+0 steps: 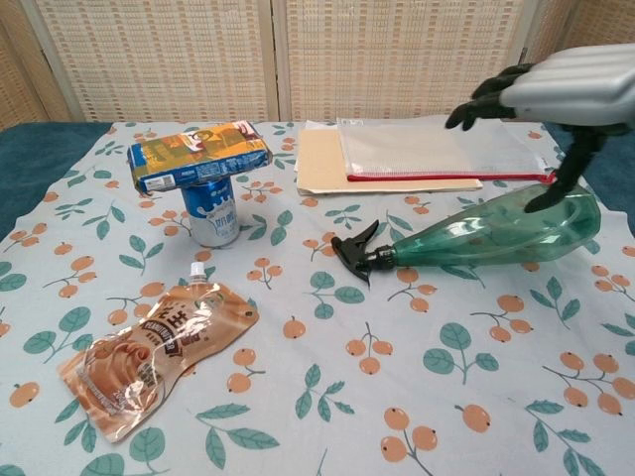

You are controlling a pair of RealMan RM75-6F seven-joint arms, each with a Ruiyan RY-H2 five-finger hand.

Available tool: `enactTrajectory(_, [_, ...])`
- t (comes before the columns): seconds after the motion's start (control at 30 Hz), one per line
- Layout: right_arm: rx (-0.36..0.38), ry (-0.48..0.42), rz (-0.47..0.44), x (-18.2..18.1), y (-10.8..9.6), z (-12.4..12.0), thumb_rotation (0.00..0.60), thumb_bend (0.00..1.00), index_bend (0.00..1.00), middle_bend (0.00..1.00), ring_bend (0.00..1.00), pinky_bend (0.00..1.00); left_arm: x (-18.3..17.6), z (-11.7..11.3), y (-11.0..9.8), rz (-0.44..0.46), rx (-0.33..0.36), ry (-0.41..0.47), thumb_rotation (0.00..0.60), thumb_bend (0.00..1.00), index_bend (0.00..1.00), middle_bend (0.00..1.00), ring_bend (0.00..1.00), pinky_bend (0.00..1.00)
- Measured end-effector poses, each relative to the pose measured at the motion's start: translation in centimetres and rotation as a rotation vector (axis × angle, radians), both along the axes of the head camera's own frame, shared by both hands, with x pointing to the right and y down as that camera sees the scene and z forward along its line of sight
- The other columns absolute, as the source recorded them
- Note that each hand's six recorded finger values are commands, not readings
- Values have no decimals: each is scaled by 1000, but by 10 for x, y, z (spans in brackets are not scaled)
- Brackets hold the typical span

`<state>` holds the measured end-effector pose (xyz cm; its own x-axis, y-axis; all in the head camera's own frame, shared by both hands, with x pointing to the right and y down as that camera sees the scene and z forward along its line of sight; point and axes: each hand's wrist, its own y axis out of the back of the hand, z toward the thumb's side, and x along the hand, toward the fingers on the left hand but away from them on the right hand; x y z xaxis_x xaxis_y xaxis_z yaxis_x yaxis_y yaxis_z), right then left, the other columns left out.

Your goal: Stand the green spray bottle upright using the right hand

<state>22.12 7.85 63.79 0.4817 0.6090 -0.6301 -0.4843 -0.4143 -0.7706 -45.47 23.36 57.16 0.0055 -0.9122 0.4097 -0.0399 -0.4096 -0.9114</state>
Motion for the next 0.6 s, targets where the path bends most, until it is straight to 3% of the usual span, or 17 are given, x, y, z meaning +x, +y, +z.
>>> enactTrajectory(0.17, [-7, 36, -117, -57, 0, 18, 600, 0, 205, 194, 0, 0, -2, 0, 1, -9, -7, 9, 600, 246, 0, 0, 0, 0])
enactTrajectory(0.3, [-25, 88, -169, -80, 11, 36, 600, 0, 230, 224, 0, 0, -4, 0, 1, -13, -14, 16, 600, 246, 0, 0, 0, 0])
enactTrajectory(0.6, [-23, 197, -146, -87, 26, 66, 600, 0, 247, 239, 0, 0, -4, 0, 3, -7, -23, 9, 600, 246, 0, 0, 0, 0])
